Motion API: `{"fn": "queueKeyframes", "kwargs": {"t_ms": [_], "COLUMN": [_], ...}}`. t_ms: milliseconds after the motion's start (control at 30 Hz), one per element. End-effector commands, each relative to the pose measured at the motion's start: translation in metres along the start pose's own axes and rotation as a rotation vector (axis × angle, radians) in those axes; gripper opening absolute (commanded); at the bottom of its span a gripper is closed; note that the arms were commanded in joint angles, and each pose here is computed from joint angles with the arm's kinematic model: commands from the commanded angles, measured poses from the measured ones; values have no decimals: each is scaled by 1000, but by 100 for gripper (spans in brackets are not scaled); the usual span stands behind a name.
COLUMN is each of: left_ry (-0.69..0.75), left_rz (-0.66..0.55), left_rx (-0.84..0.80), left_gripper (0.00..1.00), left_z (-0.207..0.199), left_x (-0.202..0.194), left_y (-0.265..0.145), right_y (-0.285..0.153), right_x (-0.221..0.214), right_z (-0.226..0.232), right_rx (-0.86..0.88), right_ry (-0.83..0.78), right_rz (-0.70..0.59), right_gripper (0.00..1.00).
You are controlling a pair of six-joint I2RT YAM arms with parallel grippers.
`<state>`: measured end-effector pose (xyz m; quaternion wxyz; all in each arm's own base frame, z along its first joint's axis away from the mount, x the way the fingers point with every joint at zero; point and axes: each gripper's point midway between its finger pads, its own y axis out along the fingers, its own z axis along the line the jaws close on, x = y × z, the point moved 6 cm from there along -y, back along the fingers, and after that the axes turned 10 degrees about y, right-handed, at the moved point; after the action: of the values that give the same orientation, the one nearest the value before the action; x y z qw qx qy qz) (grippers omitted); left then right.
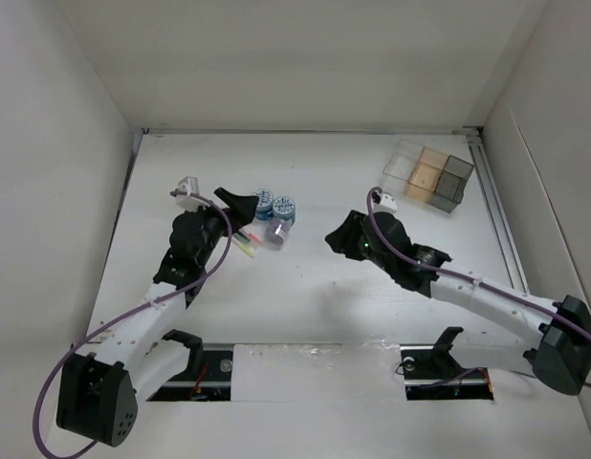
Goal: Sort the stationery into containers
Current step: Pick up the object from the center of the board.
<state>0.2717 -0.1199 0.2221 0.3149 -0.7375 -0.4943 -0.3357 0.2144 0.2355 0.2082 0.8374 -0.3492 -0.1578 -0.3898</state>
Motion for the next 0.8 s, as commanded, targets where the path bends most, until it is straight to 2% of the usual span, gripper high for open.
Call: {"fn": "queueKeyframes", "kwargs": {"t_ms": [0,33,67,100,167,200,233,500,567,633,733,767], "left_ry": [22,34,44,52,66,75,84,125,131,133,142,142], "left_rz": [-79,-95,-91,-120,-125,-124,-127,-120,-86,-78,-67,-62], "left_rx": [-28,-33,-22,-26,-7,9,37,203,225,230,220,213], "left_gripper": [88,83,67,57,38,8,0,0,3,4,14,23], "left_z": [-5,-6,-2,-6,-1,2,6,28,31,33,31,30], "left_x": [8,8,2,7,4,4,4,2,-3,-5,-5,-6], "left_y": [-10,-12,-15,-19,-20,-21,-21,-13,-10,-9,-7,-7], "right_y": [-1,-2,1,0,2,2,2,16,30,45,59,71], "right_x": [8,11,9,12,13,13,14,11,5,2,6,1], "right_z": [18,23,21,25,24,24,23,32,30,32,41,37], "right_rx": [60,70,61,66,48,48,44,-11,-44,-75,-116,-147], "right_ry": [14,18,24,27,24,24,24,19,6,-4,-25,-65], "right_rz": [-47,-53,-48,-61,-65,-65,-73,-60,-42,-36,-47,-28], "right_gripper": [45,34,24,4,0,0,0,0,0,4,27,46]}}
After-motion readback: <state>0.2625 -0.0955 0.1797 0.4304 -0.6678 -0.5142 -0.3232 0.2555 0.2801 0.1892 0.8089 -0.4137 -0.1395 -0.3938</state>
